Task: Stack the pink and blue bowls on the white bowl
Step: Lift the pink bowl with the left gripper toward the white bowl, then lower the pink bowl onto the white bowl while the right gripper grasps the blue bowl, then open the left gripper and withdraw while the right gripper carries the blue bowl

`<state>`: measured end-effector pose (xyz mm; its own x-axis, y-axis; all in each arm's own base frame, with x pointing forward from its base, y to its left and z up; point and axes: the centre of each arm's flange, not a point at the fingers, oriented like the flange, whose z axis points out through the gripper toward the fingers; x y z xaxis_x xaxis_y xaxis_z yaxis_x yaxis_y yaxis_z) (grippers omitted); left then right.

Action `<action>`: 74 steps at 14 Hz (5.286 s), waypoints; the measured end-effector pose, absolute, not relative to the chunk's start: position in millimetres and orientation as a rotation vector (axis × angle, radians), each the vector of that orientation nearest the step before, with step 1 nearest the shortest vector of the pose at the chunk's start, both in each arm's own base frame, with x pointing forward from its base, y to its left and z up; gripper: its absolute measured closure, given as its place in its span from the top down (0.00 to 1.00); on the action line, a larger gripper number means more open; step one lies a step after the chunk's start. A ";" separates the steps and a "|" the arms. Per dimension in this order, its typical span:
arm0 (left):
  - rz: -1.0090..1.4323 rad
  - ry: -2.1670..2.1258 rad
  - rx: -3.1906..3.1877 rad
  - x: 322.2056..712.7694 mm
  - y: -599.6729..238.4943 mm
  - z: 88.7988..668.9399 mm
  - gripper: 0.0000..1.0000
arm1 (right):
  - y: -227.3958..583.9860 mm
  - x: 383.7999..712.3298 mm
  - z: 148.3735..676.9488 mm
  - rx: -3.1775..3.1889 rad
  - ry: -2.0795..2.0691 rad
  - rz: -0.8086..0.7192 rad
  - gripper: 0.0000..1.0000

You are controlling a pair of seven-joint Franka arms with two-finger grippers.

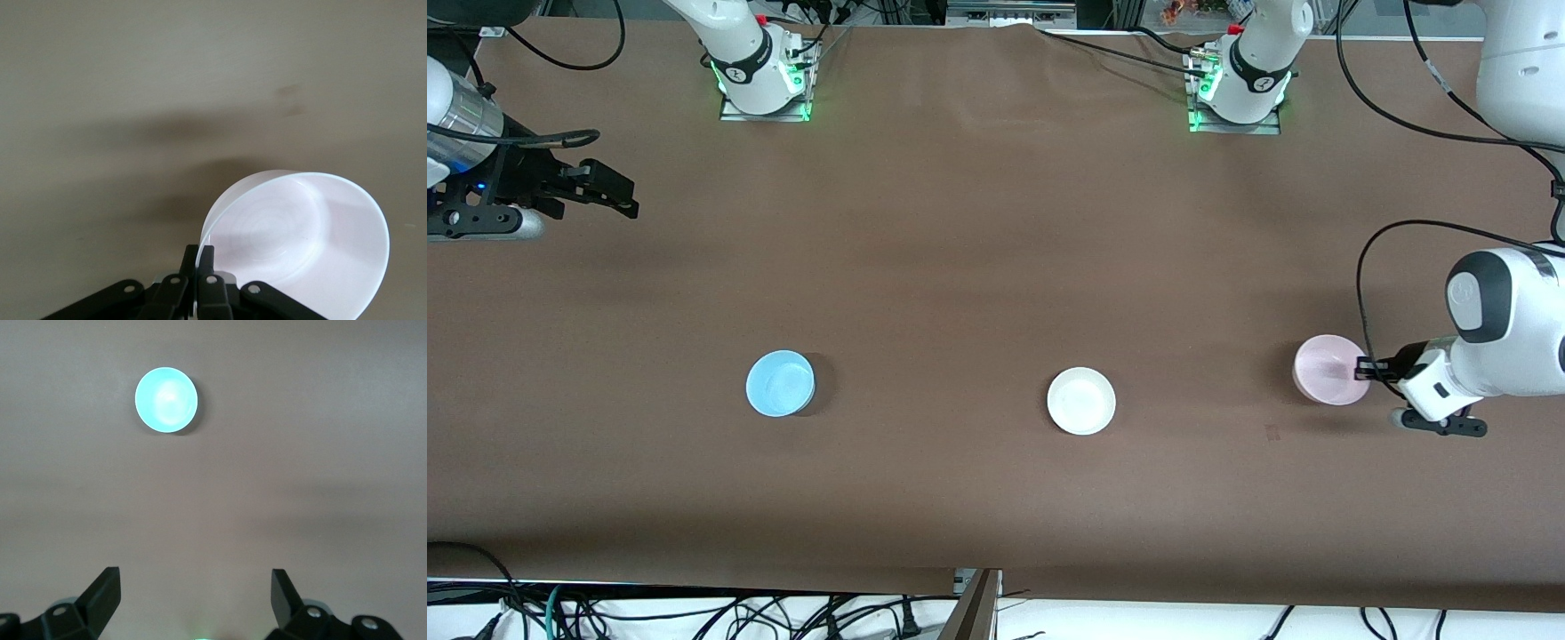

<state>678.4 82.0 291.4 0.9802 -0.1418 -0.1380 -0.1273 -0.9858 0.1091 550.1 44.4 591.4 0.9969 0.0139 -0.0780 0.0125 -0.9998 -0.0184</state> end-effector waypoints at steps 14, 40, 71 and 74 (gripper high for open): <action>-0.059 0.122 2.972 695.2 -286.5 300.9 0.03 | 78.6 571.1 526.5 -3.115 -0.110 0.307 1.00; -0.174 0.114 2.954 677.5 -319.1 222.6 0.03 | 76.0 667.4 236.8 -3.096 -0.077 -0.010 0.94; -0.352 0.215 3.156 607.8 -107.7 579.2 1.00 | 376.5 607.4 367.7 -2.907 0.617 0.155 0.03; -0.326 0.357 3.149 605.4 -50.8 596.4 1.00 | 410.9 601.0 369.6 -2.755 0.670 0.202 0.03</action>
